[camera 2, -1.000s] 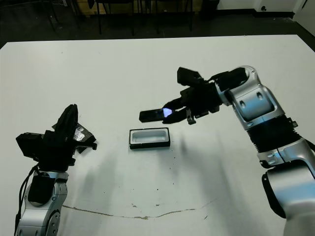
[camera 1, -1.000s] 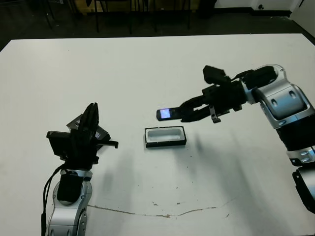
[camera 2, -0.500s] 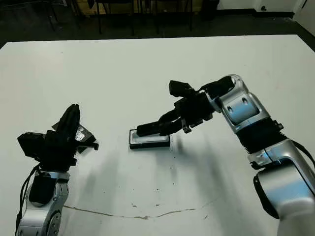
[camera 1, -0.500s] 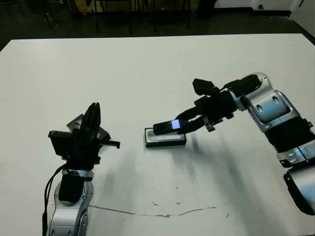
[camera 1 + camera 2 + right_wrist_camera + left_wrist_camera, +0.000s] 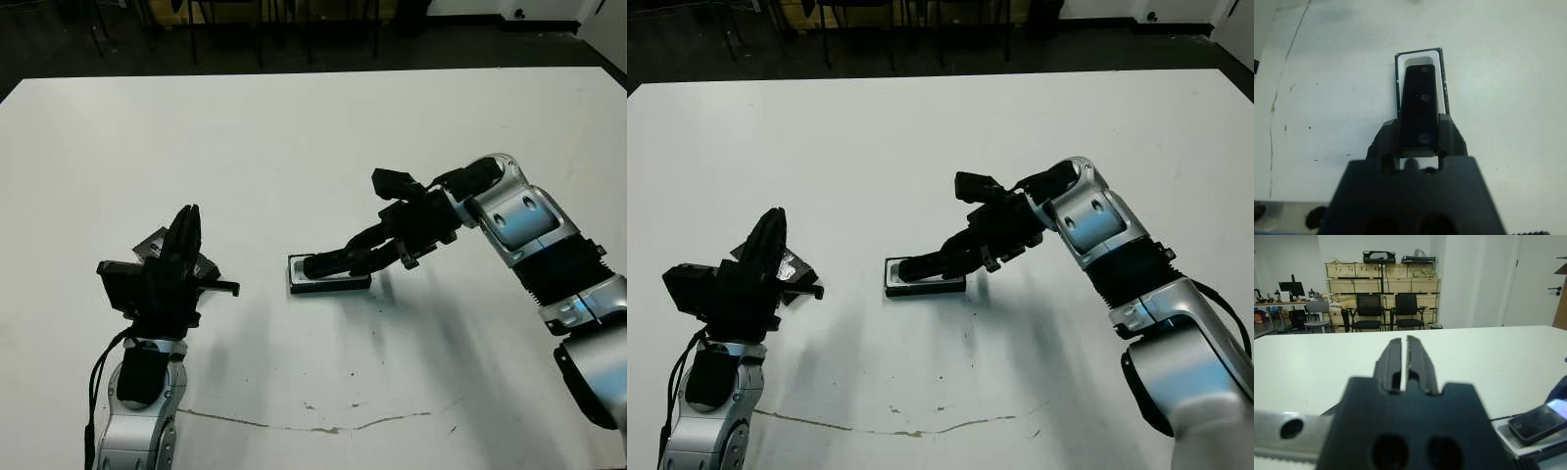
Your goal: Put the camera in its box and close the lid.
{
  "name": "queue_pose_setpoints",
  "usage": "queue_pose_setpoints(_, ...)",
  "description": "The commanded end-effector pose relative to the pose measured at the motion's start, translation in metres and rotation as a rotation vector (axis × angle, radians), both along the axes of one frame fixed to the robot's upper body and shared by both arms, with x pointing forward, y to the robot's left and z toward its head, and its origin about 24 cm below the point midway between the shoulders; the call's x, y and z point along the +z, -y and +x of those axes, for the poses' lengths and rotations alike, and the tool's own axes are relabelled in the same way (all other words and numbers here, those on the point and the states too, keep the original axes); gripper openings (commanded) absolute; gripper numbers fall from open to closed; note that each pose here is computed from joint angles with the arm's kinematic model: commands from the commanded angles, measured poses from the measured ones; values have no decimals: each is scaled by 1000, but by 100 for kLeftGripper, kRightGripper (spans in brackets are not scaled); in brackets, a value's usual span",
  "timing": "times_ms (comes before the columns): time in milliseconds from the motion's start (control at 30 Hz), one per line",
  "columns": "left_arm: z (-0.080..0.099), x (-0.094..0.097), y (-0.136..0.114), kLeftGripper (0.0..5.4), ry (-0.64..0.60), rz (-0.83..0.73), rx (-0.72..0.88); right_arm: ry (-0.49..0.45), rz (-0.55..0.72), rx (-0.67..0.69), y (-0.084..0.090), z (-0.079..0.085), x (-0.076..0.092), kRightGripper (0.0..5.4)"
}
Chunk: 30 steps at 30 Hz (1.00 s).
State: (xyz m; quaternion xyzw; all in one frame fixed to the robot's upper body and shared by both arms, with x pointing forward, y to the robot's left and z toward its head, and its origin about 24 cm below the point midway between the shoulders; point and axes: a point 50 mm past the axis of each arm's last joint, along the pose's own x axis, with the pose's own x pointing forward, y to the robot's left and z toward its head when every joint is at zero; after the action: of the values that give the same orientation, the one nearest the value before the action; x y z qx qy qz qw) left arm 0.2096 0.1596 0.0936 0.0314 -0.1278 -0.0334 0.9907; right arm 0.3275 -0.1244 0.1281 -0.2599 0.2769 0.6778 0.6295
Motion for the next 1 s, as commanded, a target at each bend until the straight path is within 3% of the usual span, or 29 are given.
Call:
queue_pose_setpoints(33,-2,-8,-2,0,-45,-3,13,6,11,4,-2,-1,-7,60)
queue_pose_setpoints(1000,-3,-10,0,0,-52,-1,16,21,-56,62,-2,-5,-16,60)
